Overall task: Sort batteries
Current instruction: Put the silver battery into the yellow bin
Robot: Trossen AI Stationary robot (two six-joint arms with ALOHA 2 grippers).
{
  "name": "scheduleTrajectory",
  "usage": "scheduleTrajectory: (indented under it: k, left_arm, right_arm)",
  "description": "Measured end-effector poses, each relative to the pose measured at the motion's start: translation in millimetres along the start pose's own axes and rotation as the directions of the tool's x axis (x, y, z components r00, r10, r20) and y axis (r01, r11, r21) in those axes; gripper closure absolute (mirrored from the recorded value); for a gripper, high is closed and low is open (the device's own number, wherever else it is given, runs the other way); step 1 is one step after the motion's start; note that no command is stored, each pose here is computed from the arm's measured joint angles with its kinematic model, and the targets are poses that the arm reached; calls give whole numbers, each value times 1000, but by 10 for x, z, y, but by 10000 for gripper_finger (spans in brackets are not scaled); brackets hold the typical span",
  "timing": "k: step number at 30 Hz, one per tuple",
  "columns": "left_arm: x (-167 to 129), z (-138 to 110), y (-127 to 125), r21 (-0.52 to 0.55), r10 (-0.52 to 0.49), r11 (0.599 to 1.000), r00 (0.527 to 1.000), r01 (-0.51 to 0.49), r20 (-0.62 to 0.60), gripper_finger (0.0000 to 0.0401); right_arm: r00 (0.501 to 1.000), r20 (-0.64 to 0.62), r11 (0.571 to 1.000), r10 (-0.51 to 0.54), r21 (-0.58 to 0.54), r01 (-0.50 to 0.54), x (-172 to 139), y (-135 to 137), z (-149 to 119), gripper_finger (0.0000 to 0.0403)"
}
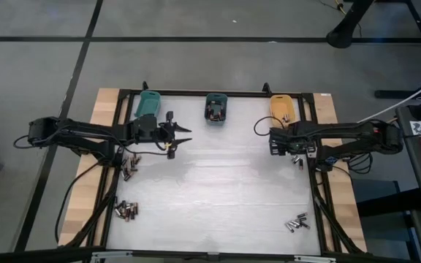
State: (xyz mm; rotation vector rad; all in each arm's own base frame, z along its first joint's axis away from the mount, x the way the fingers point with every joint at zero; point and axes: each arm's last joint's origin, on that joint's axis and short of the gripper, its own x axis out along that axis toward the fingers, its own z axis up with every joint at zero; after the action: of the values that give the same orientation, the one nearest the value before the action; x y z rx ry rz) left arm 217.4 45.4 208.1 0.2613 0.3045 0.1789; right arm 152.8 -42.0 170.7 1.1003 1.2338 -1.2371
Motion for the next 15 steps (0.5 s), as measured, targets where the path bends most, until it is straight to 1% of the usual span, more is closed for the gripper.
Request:
scheduleTrajectory:
  k: [2, 5, 7, 8, 10, 12, 14, 15]
  left_arm:
    - [-11, 19, 100, 17, 50, 999, 998, -51, 31, 272]
    - [-39, 58, 319, 13, 158, 987, 982, -160, 108, 272]
    - [-69, 47, 479, 5, 195, 980, 970, -198, 141, 272]
    - [-87, 38, 556, -11, 200, 980, 967, -201, 160, 272]
    - [-131, 8, 700, -62, 203, 979, 961, -195, 185, 272]
    - [-176, -44, 829, -135, 238, 967, 956, -217, 173, 272]
    - [-222, -116, 944, -239, 286, 938, 949, -250, 131, 272]
    - [-244, -154, 993, -304, 305, 916, 946, -261, 108, 272]
  right_arm:
    - [999, 53, 1000, 13, 2, -13, -71, 40, 33, 191]
    - [989, 140, 999, 39, 2, -40, -199, 107, 87, 191]
    - [985, 167, 999, 53, 0, -54, -254, 134, 107, 191]
    - [983, 174, 998, 61, -13, -60, -270, 146, 113, 191]
    - [982, 170, 996, 80, -44, -73, -287, 163, 121, 191]
    - [983, 163, 996, 88, -39, -83, -289, 167, 130, 191]
    - [983, 160, 996, 90, -17, -89, -289, 169, 129, 191]
    - [982, 164, 996, 89, -11, -88, -289, 168, 130, 191]
